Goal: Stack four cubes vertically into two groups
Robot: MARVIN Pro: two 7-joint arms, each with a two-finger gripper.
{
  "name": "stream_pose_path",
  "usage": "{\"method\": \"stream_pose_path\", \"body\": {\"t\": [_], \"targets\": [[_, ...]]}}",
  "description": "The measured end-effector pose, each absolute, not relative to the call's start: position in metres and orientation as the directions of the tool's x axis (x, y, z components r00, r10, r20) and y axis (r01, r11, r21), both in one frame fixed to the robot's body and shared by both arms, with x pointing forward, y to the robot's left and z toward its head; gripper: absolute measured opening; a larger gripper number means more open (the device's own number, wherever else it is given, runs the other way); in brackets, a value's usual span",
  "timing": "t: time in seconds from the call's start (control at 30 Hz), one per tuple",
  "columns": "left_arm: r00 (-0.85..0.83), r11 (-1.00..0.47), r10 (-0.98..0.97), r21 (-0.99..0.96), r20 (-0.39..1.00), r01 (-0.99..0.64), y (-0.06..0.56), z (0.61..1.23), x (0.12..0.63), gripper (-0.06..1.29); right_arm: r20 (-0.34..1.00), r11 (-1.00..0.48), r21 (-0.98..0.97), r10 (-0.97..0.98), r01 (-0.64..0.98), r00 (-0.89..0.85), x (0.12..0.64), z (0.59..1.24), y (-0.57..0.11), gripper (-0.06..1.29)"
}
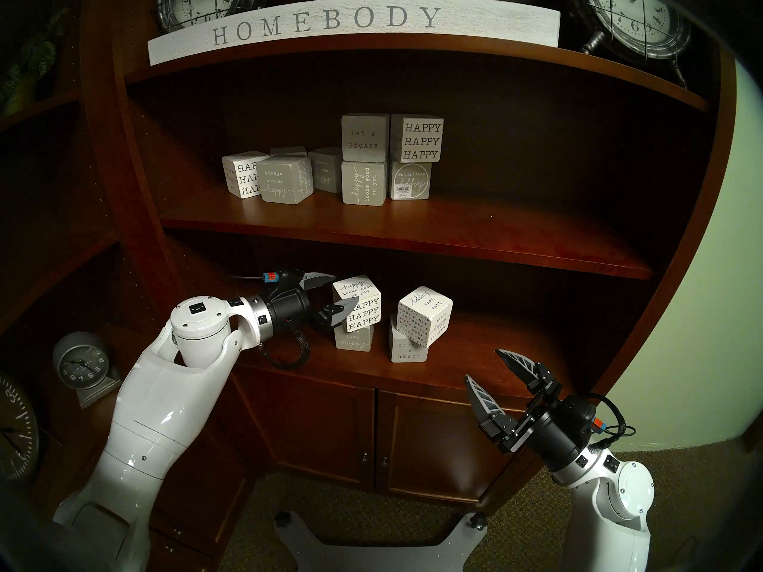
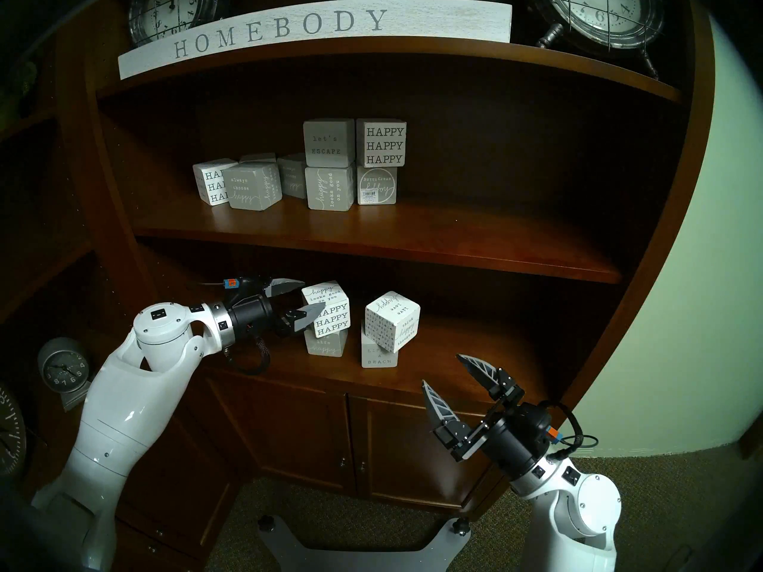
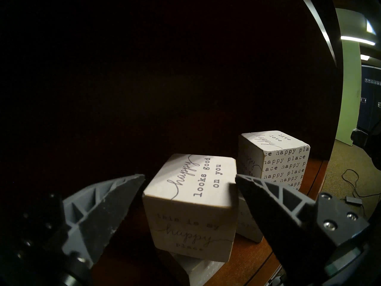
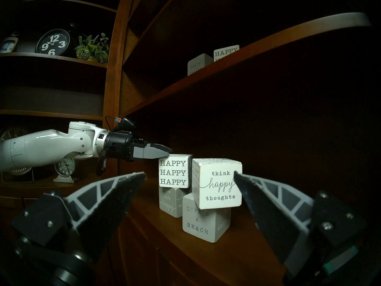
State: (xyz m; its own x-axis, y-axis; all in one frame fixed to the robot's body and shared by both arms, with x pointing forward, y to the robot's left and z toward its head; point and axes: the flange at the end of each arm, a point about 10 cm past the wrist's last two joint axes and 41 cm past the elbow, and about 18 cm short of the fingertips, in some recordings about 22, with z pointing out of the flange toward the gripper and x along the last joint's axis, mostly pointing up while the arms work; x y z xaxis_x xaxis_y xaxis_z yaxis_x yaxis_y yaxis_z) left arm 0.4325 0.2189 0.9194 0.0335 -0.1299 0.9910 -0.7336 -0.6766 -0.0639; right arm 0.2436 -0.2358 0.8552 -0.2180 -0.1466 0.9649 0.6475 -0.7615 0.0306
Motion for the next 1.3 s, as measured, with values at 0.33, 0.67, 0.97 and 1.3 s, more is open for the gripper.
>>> {"method": "stream_pose_path", "body": {"t": [0.33, 0.67, 0.97, 1.3], "targets": [[0.01, -0.722, -0.128, -0.086, 0.992, -0.686, 0.233, 0.929, 0.416, 1.2, 0.965, -0.761, 0.031, -0.146, 0.647, -0.218, 0.244, 0.855, -0.236, 1.19], [0.008, -0.767, -0.142, -0.105, 0.99, -0.632, 0.254, 0.934, 0.391, 1.2, 0.965, -0.761, 0.031, -0.146, 0.647, -0.218, 0.244, 0.855, -0.236, 1.19], [0.093, -0.764, -0.176, -0.077, 0.98, -0.64, 0.273, 0.913, 0.364, 1.2, 0.967, -0.718, 0.037, -0.149, 0.695, -0.205, 0.241, 0.855, -0.23, 1.19], [0.111, -0.756, -0.208, -0.088, 0.972, -0.649, 0.296, 0.906, 0.336, 1.2, 0.973, -0.588, 0.029, -0.168, 0.809, -0.157, 0.235, 0.861, -0.218, 1.19]]}}
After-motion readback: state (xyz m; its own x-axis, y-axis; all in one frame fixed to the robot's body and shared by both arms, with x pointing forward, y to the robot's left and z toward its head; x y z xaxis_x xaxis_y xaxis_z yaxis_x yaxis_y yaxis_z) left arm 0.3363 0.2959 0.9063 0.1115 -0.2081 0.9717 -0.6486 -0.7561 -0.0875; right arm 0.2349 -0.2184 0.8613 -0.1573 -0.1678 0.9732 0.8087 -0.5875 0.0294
